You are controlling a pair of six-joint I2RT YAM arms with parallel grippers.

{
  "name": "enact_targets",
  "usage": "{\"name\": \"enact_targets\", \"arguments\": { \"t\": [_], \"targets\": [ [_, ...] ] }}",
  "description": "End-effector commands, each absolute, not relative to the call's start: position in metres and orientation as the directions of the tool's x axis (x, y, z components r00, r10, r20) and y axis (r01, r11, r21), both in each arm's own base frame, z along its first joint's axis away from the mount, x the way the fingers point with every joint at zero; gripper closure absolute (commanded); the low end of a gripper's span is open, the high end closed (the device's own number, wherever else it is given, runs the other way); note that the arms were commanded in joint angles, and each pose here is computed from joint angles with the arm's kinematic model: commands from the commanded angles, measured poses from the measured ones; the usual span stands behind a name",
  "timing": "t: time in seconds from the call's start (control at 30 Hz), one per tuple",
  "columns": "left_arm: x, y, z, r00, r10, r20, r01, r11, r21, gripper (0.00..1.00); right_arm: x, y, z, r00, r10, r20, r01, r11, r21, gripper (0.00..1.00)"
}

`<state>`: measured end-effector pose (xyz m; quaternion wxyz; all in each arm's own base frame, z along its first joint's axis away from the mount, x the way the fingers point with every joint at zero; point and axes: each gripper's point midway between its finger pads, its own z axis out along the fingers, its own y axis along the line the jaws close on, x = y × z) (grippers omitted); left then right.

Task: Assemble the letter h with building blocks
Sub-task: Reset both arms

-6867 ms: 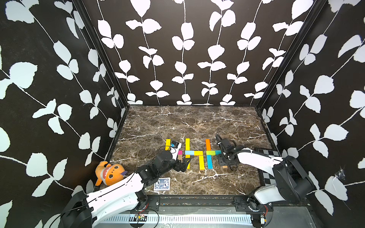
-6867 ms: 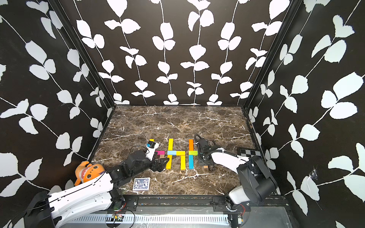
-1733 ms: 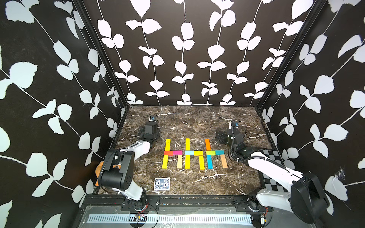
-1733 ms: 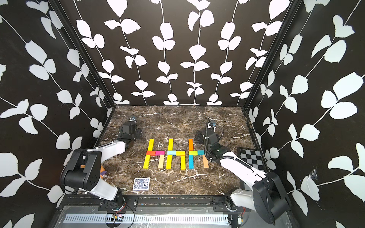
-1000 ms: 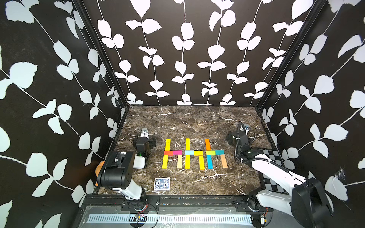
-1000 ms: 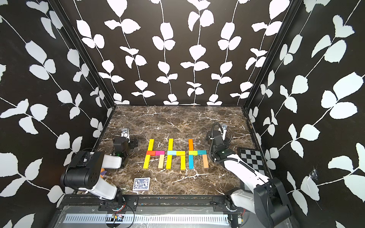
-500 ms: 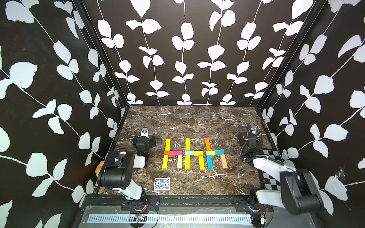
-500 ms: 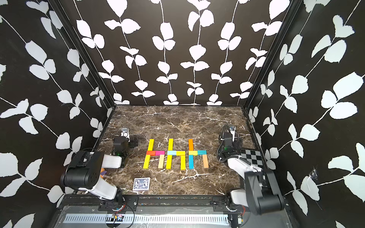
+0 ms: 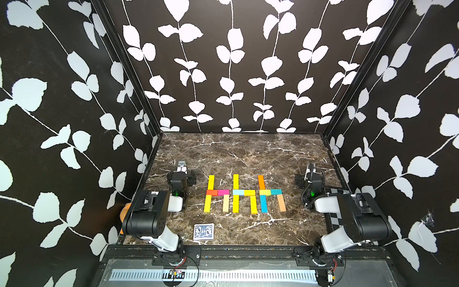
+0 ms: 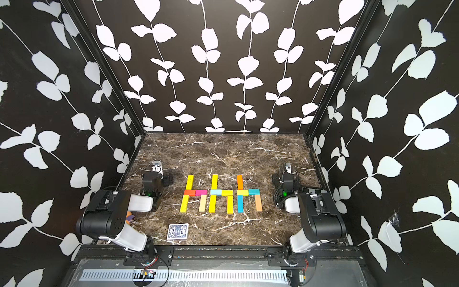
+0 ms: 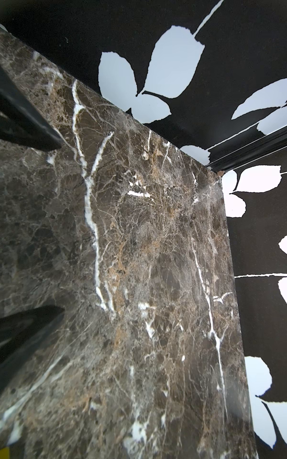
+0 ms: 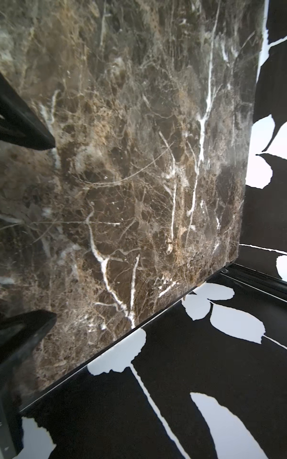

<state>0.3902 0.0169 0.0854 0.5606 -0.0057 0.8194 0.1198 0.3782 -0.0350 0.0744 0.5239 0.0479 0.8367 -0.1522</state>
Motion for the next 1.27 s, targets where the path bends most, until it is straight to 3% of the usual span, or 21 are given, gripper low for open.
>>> {"name": "enact_targets", "arguments": {
  "t": [0.0,1.23],
  "targets": [
    [0.3941,0.0172,0.0991,-0.335,0.113,-0.935,-0.153,0.973,0.172,0.01,0.39,-0.0315,0.0958,-0.368,-0.074,-0.927,0.227,0.96,-0.166,0.01],
    [0.3955,0.0156,0.0995,-0.337,0.12,-0.934,-0.15,0.972,0.179,0.01,0.389,-0.0326,0.0961,-0.367,-0.072,-0.927,0.232,0.958,-0.166,0.01]
  ]
}}
